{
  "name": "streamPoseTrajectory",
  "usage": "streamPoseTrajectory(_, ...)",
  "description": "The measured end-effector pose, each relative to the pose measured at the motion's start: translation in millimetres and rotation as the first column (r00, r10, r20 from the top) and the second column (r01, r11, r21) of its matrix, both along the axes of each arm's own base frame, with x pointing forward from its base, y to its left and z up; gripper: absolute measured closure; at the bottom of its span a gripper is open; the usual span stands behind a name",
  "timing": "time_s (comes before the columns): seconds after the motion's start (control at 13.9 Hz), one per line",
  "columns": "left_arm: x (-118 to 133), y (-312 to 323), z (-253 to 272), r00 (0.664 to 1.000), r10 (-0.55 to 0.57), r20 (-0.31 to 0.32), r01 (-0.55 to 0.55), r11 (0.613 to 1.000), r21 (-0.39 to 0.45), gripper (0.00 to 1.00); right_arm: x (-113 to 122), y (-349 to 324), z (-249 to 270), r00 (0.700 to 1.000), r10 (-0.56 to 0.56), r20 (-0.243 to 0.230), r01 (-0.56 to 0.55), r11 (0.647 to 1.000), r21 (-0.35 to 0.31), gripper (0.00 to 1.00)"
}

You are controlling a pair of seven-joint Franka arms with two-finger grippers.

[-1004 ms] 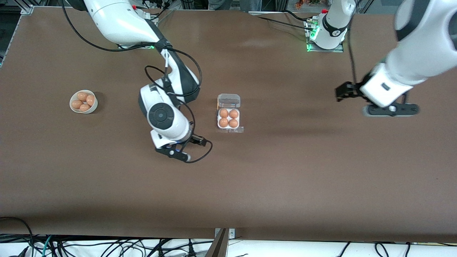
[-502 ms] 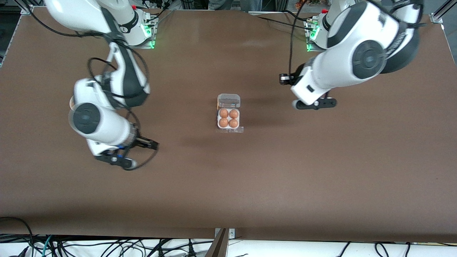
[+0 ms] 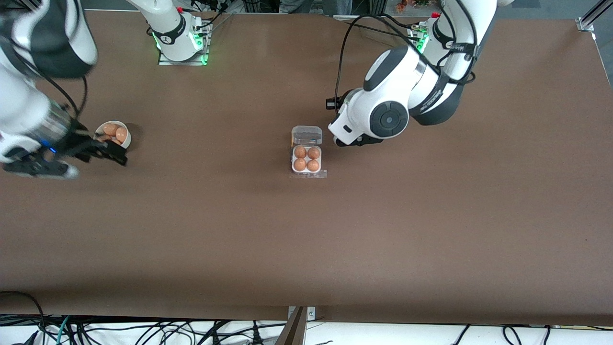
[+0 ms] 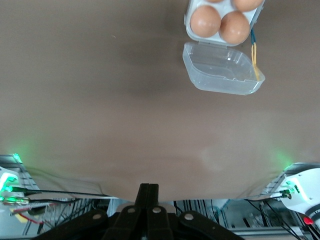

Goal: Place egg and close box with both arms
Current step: 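Push the clear carton lid shut with the left gripper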

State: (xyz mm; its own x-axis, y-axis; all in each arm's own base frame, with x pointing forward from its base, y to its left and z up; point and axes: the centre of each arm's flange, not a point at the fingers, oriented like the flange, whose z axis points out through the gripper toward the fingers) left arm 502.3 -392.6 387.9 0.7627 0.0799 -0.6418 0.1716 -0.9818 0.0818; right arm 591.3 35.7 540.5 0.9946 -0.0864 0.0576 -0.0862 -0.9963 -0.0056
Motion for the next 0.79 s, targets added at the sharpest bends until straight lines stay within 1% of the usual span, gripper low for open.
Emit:
streamPoseTrajectory(0.14,-4.3,-10.1,-23.7,0.999,-0.009,-0.032,0.009,1.000,0.009,0.96,-30.5,-8.8,36.5,1.000,0.003,-0.014,-0.004,0.999,-0.039,0.00)
streamPoseTrajectory(0.29,-10.2,-26.9,-50.5,0.999,-0.019,-0.036,0.020,1.000,0.018,0.96,-47.2,-17.1,60.5,0.999,-0.008,-0.032,0.007,0.999,-0.051,0.00)
streamPoseTrajectory(0.5,-17.0,-50.6,-83.7,1.000,-0.020,-0.011,0.021,1.000,0.019,0.96,-49.3,-32.0,81.2,0.999,-0.037,-0.012,0.036,0.998,-0.050,0.00)
streamPoseTrajectory(0.79,-22.3,-66.4,-108.3,1.000,-0.017,0.010,0.016,1.000,0.021,0.96,-46.2,-48.5,79.3,0.998,-0.066,-0.007,0.066,0.997,-0.030,0.00)
